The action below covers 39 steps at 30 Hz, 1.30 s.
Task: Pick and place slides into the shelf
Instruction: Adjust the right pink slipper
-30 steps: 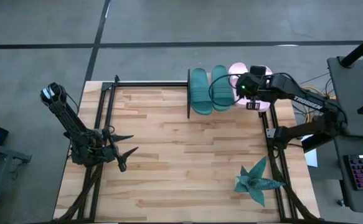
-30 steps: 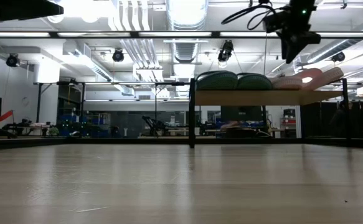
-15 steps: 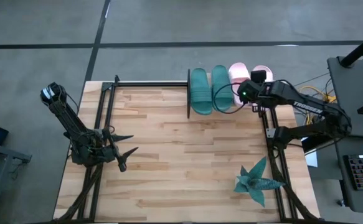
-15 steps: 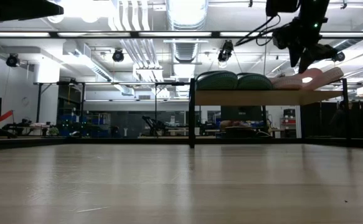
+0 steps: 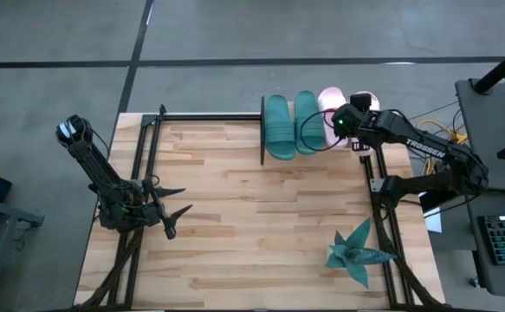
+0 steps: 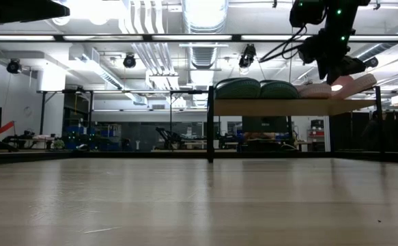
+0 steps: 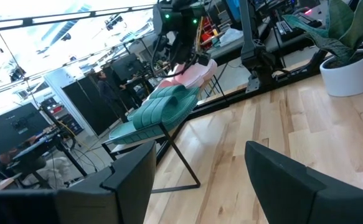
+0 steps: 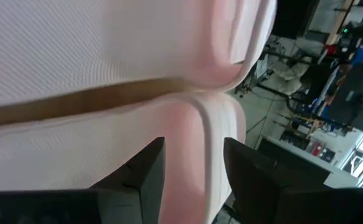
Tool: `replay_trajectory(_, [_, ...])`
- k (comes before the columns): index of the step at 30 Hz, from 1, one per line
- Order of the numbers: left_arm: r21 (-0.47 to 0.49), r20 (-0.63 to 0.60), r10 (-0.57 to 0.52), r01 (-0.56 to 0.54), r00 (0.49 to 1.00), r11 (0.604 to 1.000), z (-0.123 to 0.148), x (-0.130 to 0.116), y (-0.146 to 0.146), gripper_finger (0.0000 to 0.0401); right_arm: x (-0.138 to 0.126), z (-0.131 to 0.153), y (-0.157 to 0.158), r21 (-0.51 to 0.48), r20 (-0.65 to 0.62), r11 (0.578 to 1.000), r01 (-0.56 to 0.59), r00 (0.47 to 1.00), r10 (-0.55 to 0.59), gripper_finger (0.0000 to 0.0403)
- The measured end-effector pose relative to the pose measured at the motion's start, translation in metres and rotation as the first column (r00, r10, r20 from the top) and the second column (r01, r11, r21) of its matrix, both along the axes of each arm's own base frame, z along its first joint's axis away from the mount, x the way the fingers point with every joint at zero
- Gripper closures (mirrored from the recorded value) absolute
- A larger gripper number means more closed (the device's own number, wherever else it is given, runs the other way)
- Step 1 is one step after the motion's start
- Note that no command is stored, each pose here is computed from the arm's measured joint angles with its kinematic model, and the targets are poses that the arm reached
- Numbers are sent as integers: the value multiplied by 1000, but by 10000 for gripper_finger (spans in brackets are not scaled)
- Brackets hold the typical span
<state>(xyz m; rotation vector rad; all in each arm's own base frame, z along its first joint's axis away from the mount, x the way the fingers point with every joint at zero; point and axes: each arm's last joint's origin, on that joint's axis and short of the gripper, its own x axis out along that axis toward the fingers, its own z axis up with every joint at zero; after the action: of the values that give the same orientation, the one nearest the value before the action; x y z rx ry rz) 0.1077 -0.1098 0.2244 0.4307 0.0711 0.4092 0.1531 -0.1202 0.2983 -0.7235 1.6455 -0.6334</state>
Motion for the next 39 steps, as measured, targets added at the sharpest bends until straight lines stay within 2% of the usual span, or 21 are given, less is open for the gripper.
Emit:
replay_trajectory(8, [1,0,0,0,1000,1000,0,0,0,170,-3,-10,-10,-18,22,999,44,999,-44,274])
replay_trajectory(21, [2,-1,0,0,1000,1000,0,0,0,170,-3,-8,-11,-39,36,998,38,999,-37,387])
replay_trajectory(26, [2,-1,0,0,1000,1000,0,0,0,170,-9,0,-7,-63,91,997,35,995,-29,393])
replay_trajectory(33, [2,-1,0,0,1000,1000,0,0,0,170,-21,18,5,-74,284,997,-15,958,36,394])
replay_trajectory(39, [2,-1,0,0,1000,1000,0,0,0,170,-28,12,10,-72,292,997,-11,956,32,394])
